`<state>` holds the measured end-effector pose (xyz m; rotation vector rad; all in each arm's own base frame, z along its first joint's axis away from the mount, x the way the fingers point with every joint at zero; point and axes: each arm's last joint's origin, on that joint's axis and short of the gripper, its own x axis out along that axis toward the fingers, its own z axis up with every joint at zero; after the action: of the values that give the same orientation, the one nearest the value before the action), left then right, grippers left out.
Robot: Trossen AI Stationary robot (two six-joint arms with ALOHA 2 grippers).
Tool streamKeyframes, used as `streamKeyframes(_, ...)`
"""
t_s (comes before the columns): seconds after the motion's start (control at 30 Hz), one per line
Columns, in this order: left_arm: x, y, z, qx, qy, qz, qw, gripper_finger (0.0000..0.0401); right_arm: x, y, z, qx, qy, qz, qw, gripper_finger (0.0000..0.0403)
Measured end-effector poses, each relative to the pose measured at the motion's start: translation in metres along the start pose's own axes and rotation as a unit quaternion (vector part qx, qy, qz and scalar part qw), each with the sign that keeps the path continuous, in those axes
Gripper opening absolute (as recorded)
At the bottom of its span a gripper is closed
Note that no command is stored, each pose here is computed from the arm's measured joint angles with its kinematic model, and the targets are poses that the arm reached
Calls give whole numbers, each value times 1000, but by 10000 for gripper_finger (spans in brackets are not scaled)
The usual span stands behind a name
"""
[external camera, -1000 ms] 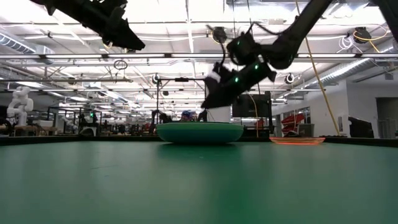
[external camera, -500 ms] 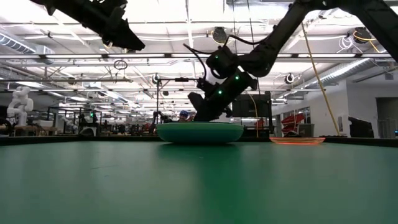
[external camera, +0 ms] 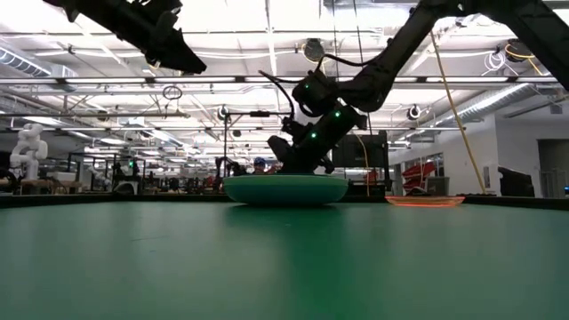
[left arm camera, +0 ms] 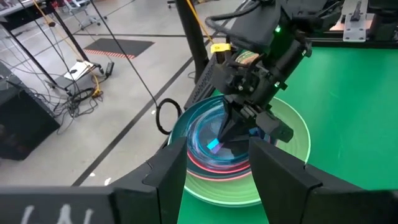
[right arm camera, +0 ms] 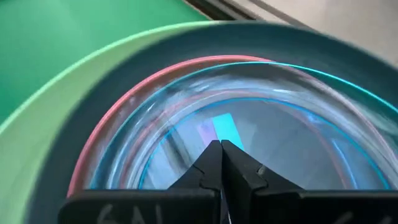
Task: Stack plastic plates
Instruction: Stack the blue plate on top of the pink plate, then stack the orange plate on top of the blue plate
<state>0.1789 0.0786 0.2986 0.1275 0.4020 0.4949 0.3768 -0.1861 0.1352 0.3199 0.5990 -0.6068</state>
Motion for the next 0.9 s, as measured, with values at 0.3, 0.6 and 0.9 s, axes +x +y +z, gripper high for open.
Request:
streamKeyframes(0.3, 0, 0, 0, -1, 0, 0, 1000, 179, 4, 8, -4, -6, -5, 11, 1000, 1)
streamKeyframes(0.6, 0, 0, 0, -2, 0, 0, 1000, 179, 2, 11, -1, -13, -14, 41, 999, 0)
streamKeyframes(0.9, 0, 0, -1, -8, 4, -1, 1000, 179, -28, 12, 18, -31, -4, 38, 999, 0)
